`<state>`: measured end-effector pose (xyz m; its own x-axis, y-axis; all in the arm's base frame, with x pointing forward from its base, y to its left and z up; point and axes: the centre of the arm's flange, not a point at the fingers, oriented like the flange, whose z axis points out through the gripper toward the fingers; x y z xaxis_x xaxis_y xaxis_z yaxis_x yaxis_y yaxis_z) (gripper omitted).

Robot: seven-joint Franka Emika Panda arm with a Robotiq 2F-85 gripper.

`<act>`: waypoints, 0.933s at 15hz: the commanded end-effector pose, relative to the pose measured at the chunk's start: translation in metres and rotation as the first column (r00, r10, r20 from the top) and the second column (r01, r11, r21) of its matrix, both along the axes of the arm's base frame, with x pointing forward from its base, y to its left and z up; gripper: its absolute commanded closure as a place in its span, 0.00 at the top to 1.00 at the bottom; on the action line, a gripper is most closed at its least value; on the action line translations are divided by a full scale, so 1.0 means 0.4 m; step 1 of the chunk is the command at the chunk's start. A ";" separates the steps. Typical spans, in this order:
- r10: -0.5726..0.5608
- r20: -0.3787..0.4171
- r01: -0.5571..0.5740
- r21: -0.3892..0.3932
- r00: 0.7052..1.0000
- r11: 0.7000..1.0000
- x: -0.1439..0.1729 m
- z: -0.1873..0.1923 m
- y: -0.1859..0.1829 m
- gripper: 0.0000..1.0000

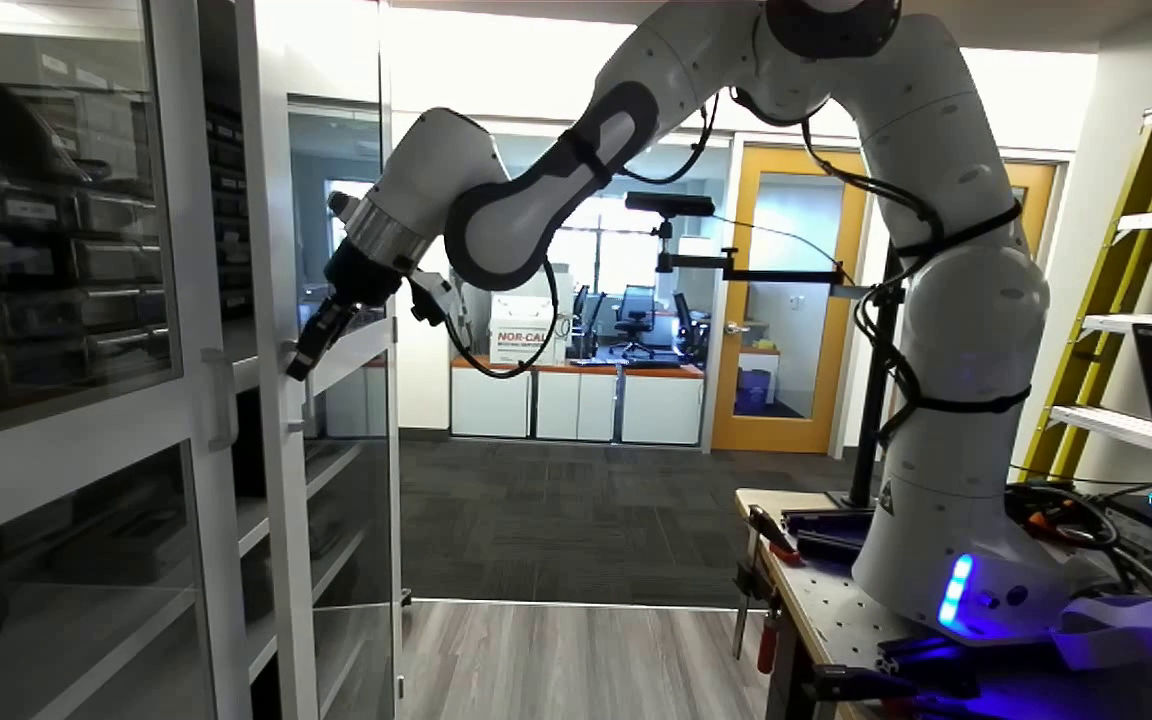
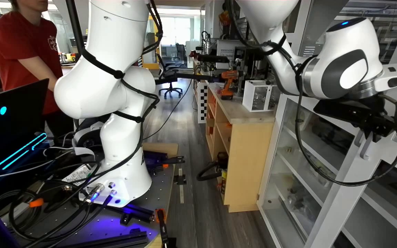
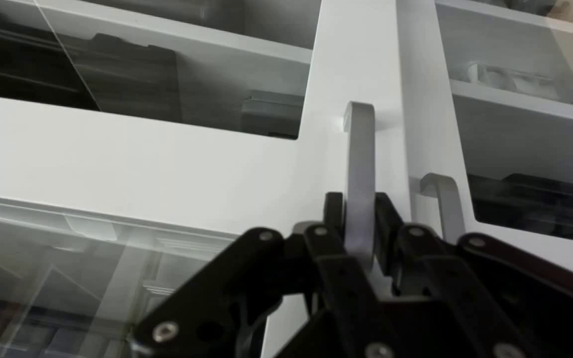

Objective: Close the door of the cabinet

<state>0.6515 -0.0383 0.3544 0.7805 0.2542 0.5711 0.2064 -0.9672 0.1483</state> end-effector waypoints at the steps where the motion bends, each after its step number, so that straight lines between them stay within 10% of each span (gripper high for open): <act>1: 0.034 0.049 -0.032 -0.042 0.998 0.999 0.137 0.009 0.059 0.06; 7: 0.053 0.037 -0.050 -0.069 0.998 0.996 0.190 0.004 0.087 0.05; 8: 0.058 0.020 -0.056 -0.086 0.998 0.995 0.185 0.008 0.088 0.42; 14: 0.069 -0.066 -0.081 -0.212 0.995 0.974 0.157 0.021 0.106 0.73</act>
<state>0.6987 -0.0079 0.3520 0.7892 0.3871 0.4768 0.2796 -0.9177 0.2823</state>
